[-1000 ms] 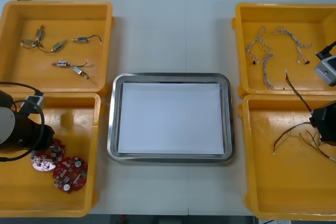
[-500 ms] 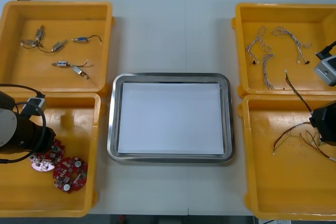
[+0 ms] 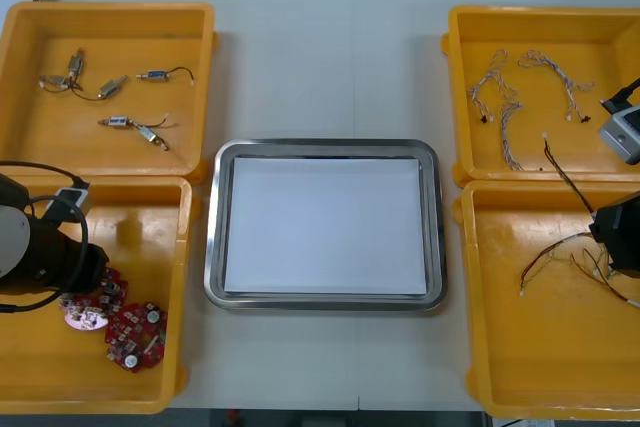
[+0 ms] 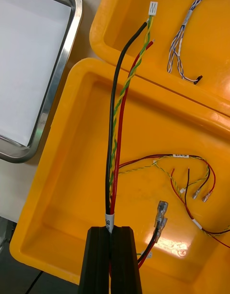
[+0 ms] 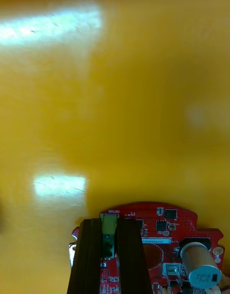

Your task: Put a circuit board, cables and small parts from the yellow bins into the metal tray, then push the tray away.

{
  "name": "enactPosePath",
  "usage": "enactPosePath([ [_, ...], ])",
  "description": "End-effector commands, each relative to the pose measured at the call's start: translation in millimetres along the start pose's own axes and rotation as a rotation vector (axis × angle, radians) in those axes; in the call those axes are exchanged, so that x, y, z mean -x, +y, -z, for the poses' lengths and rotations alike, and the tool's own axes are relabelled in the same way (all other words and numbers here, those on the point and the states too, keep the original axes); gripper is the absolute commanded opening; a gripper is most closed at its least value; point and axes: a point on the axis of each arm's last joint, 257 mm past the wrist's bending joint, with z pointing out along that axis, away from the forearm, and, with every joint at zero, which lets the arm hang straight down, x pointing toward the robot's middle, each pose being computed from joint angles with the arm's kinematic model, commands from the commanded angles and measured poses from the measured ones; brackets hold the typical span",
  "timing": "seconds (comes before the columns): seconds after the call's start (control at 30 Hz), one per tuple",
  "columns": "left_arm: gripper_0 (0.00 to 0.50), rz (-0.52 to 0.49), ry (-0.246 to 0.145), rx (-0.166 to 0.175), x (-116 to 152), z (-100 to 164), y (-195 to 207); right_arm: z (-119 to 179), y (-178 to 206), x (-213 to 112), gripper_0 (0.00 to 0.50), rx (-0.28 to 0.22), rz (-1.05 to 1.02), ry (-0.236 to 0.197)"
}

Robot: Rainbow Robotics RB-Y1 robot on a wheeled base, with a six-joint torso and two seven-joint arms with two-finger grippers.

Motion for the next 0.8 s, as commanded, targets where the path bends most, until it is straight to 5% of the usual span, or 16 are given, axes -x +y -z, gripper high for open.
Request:
enactPosePath([
  [0.03, 0.000, 0.022, -0.028, -0.020, 19.2, 19.0, -3.6, 1.5, -5.6, -8.2, 0.000, -0.035, 0.053, 0.027],
  [0.47, 0.000, -0.017, -0.095, -0.071, 50.3, 53.8, -2.8, 1.5, -5.6, -8.2, 0.000, -0.035, 0.053, 0.027],
  [0.8, 0.000, -0.063, -0.158, -0.050, 70.9, 102.9, -2.7, 1.5, -5.6, -8.2, 0.000, -0.035, 0.053, 0.027],
])
